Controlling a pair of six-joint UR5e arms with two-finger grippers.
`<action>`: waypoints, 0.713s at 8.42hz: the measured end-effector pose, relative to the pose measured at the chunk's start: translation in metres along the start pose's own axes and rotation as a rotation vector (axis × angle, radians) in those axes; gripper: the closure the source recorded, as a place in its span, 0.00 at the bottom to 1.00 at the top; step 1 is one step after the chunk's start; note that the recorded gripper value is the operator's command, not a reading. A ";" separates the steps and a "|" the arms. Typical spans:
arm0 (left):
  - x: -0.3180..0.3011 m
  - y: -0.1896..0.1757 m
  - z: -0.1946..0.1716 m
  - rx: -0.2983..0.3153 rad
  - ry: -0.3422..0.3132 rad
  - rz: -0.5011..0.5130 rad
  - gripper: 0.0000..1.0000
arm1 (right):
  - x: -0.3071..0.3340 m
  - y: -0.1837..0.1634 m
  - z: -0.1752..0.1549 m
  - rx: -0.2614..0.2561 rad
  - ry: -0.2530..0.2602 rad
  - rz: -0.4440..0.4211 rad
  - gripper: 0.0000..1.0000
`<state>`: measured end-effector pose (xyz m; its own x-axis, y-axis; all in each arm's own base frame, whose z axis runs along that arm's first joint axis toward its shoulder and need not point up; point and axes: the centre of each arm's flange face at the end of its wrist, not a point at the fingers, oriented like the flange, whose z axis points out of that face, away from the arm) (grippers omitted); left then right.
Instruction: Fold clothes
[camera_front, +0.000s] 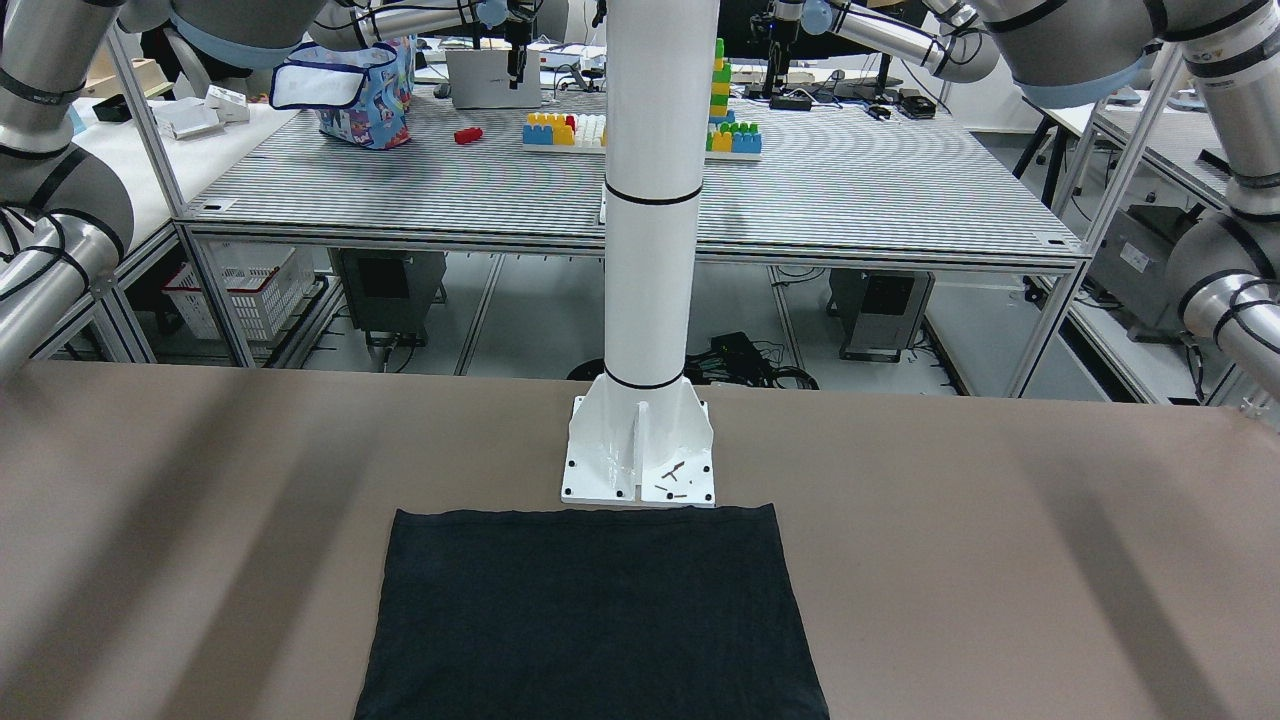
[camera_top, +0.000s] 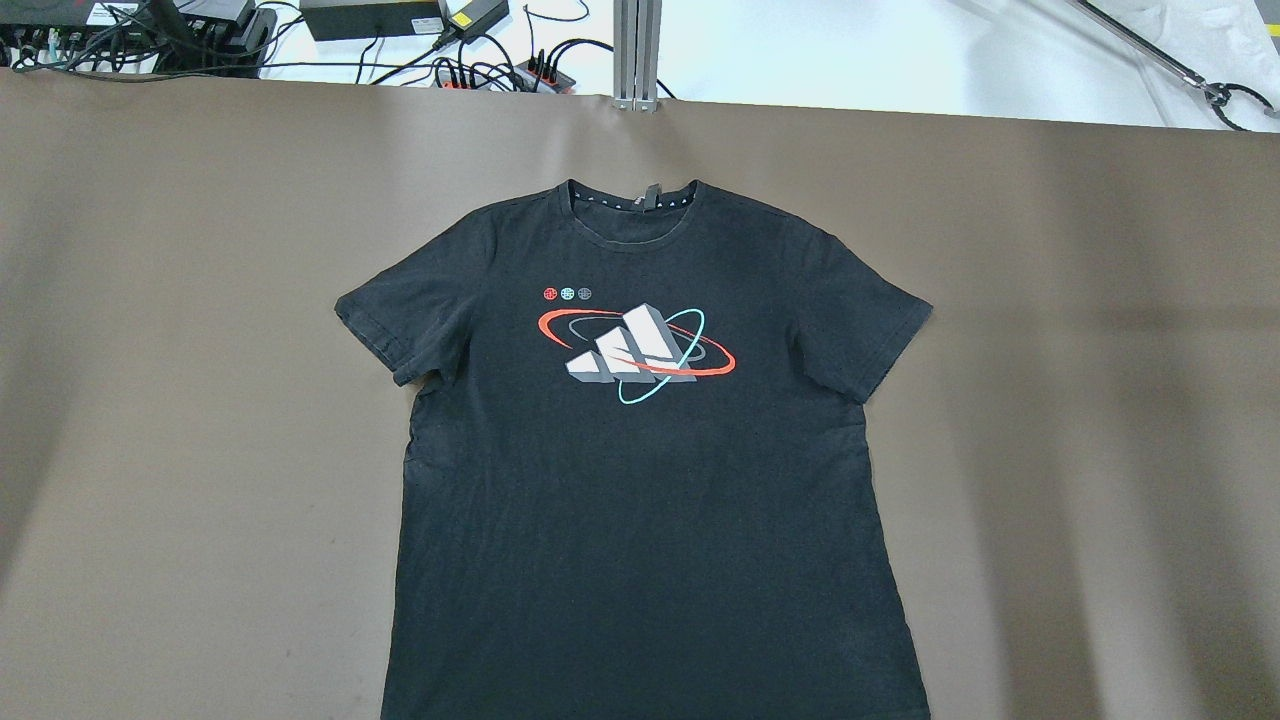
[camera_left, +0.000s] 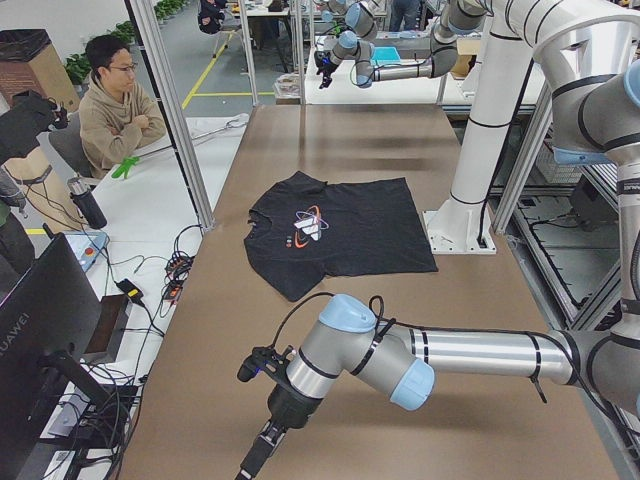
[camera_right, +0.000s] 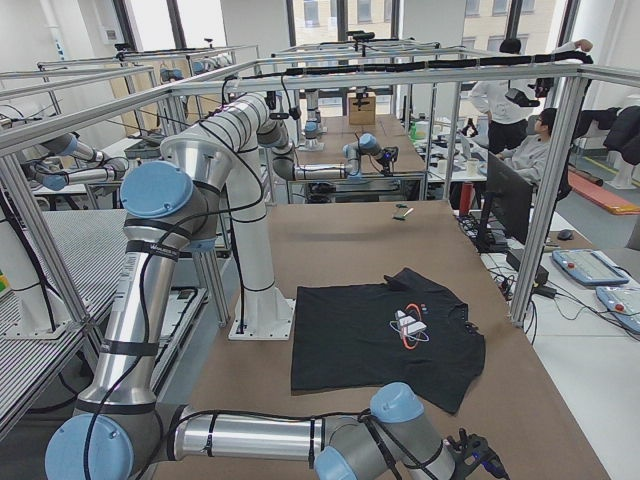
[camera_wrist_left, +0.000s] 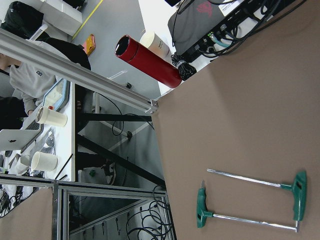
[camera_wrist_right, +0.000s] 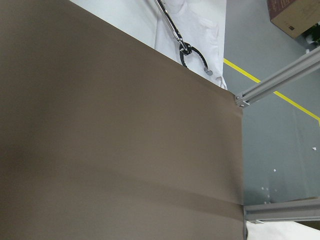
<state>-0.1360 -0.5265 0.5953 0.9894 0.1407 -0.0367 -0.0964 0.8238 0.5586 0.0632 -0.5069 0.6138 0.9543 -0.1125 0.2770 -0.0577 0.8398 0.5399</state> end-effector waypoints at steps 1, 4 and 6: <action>0.000 0.000 0.000 -0.001 0.000 0.000 0.00 | -0.023 -0.012 0.004 0.010 -0.030 0.040 0.05; 0.001 -0.001 0.001 -0.003 0.002 0.001 0.00 | -0.122 -0.057 0.011 0.018 -0.193 0.265 0.05; 0.001 -0.003 0.001 -0.001 0.001 0.002 0.00 | -0.198 -0.085 0.015 -0.012 -0.290 0.415 0.05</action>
<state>-0.1346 -0.5296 0.5944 0.9890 0.1431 -0.0368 -0.0985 0.8242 0.5577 -0.1248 -0.5636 0.5251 0.7309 0.0911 0.6764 -0.4101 0.8508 0.3286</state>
